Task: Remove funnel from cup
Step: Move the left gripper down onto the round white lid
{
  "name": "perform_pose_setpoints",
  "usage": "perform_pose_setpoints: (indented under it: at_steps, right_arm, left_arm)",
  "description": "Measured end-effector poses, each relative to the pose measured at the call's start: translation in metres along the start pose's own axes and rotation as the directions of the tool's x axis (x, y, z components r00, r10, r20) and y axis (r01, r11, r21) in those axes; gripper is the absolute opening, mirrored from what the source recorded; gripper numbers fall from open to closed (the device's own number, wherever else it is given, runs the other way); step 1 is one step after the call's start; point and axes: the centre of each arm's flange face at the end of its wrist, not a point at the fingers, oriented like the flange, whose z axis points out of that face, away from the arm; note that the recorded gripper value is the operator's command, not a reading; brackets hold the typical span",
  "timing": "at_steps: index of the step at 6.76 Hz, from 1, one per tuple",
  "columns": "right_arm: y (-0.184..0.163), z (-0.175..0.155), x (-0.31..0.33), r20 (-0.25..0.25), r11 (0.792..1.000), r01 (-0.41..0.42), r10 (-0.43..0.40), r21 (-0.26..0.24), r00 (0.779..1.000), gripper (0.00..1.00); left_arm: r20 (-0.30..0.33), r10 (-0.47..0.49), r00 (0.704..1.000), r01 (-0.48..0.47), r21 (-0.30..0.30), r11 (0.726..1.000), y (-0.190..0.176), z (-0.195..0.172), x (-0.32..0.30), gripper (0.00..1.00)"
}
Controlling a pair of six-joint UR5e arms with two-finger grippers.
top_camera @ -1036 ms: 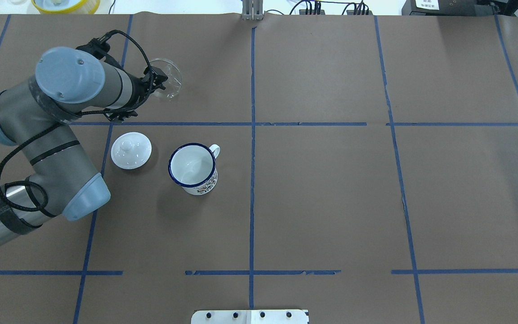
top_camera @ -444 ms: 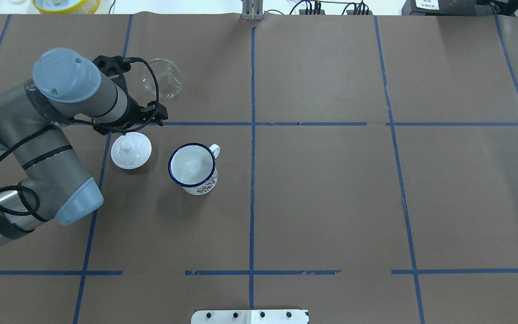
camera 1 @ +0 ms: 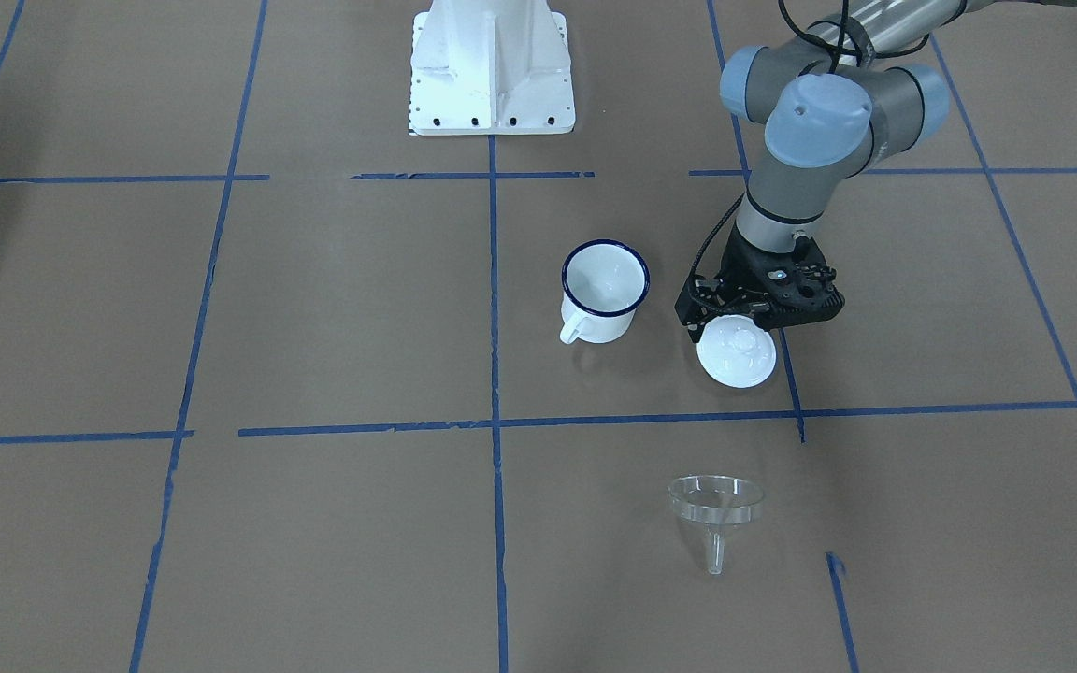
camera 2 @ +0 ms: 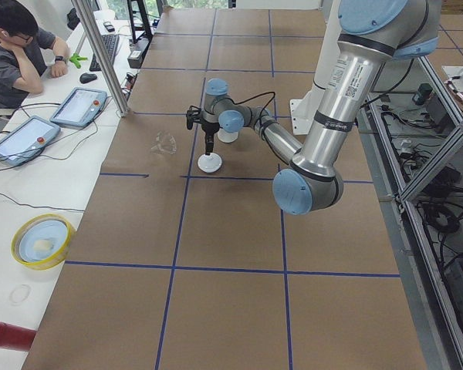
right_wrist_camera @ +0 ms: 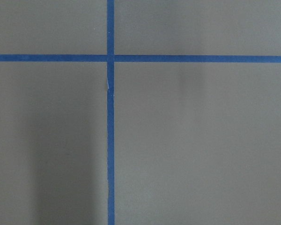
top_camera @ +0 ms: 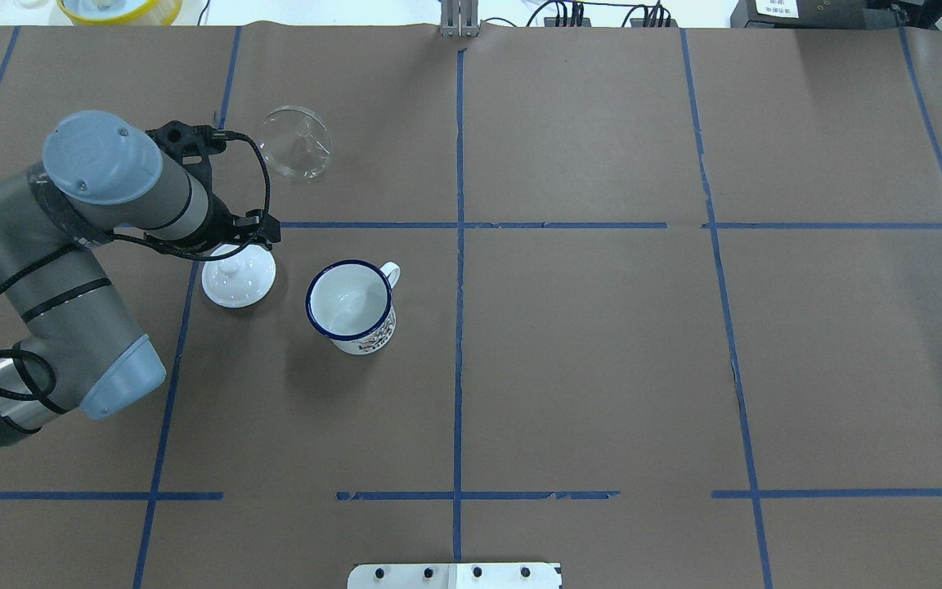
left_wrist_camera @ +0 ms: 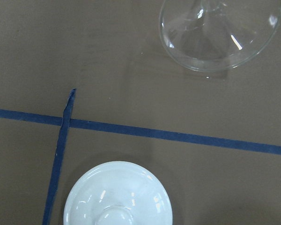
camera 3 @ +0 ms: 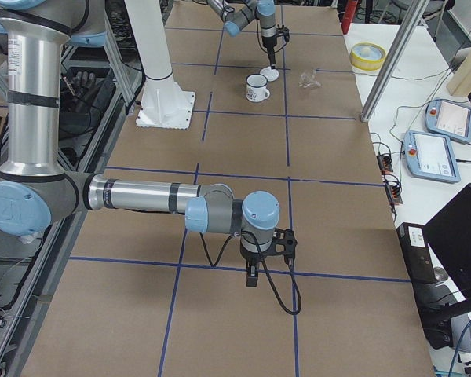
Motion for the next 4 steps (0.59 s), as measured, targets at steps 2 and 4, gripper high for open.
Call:
perform_pose_setpoints:
  at_steps: [2,4]
  right_arm:
    - [0.0,0.0,0.0,0.0,1.0,0.0,0.0,0.0,1.0,1.0]
    - [0.0,0.0,0.0,0.0,1.0,0.0,0.0,0.0,1.0,1.0]
  left_arm:
    - [0.013,0.039,0.999,-0.038,-0.031,0.999,0.001,0.018,-0.011,0.87]
    - [0.015,0.045,0.999,-0.045,-0.037,0.998,0.0,0.023,-0.014,0.63]
